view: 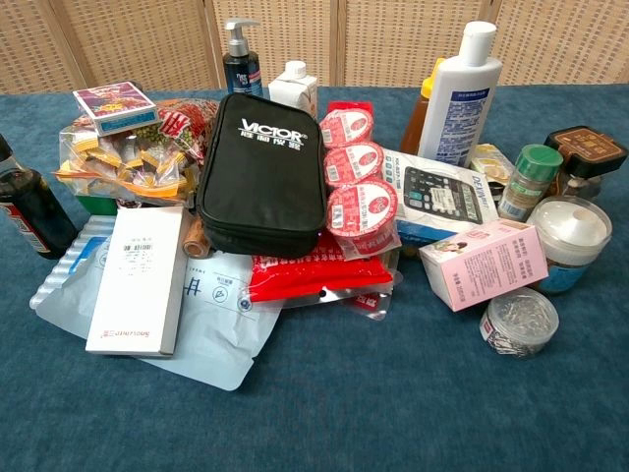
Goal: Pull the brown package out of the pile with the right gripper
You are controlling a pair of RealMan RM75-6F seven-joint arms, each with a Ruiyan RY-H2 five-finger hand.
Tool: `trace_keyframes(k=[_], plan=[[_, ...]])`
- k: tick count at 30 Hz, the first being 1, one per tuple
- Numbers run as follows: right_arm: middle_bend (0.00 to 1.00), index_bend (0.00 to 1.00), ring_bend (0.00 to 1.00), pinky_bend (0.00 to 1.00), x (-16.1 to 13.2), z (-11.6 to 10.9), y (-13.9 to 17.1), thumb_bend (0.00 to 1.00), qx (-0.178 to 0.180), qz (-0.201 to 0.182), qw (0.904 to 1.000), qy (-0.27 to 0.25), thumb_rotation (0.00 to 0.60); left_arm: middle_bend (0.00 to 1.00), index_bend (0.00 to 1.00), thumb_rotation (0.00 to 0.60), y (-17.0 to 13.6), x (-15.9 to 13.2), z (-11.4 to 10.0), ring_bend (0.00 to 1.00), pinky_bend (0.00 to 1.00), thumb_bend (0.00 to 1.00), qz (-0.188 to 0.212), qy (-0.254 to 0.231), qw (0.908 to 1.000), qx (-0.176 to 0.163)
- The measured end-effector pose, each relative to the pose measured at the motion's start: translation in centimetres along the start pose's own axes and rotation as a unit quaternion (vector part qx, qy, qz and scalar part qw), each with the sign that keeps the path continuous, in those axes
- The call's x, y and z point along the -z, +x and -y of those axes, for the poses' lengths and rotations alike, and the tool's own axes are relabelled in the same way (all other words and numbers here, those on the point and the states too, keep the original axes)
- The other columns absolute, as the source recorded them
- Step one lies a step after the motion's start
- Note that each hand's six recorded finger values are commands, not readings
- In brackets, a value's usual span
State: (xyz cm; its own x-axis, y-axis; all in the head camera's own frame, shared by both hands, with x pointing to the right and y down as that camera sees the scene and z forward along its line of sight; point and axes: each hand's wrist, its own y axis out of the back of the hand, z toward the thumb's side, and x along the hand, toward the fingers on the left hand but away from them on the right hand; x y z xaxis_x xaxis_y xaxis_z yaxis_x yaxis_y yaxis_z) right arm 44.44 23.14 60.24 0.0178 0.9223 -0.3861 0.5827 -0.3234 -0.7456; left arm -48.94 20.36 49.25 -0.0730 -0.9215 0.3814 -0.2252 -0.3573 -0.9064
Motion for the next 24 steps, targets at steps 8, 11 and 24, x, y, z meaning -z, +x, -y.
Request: trace_keyframes(k=[8,11,24], plan=[[0.07,0.09,0.11,0.16,-0.3,0.3,-0.5,0.0,-0.002,-0.002,0.9998,-0.021,0.6,0.0,0.0,0.6,-0.2,0.3,-0.3,0.0,0.0,0.0,-0.003,-0.002,1.0,-0.003],[0.07,0.08,0.11,0.15,-0.7,0.6,-1.4,0.0,-0.005,-0.009,0.9995,-0.03,0.6,0.0,0.0,0.6,-0.2,0.3,-0.4,0.0,0.0,0.0,-0.004,-0.004,1.0,-0.005],[0.0,0.0,0.0,0.0,-1.8,3.6,-7.6,0.0,-0.082,0.001,0.9934,-0.08,0.6,0.0,0.0,0.6,0.5,0.4,0.2,0.0,0.0,0.0,-0.013,0.004,0.9999,0.003]])
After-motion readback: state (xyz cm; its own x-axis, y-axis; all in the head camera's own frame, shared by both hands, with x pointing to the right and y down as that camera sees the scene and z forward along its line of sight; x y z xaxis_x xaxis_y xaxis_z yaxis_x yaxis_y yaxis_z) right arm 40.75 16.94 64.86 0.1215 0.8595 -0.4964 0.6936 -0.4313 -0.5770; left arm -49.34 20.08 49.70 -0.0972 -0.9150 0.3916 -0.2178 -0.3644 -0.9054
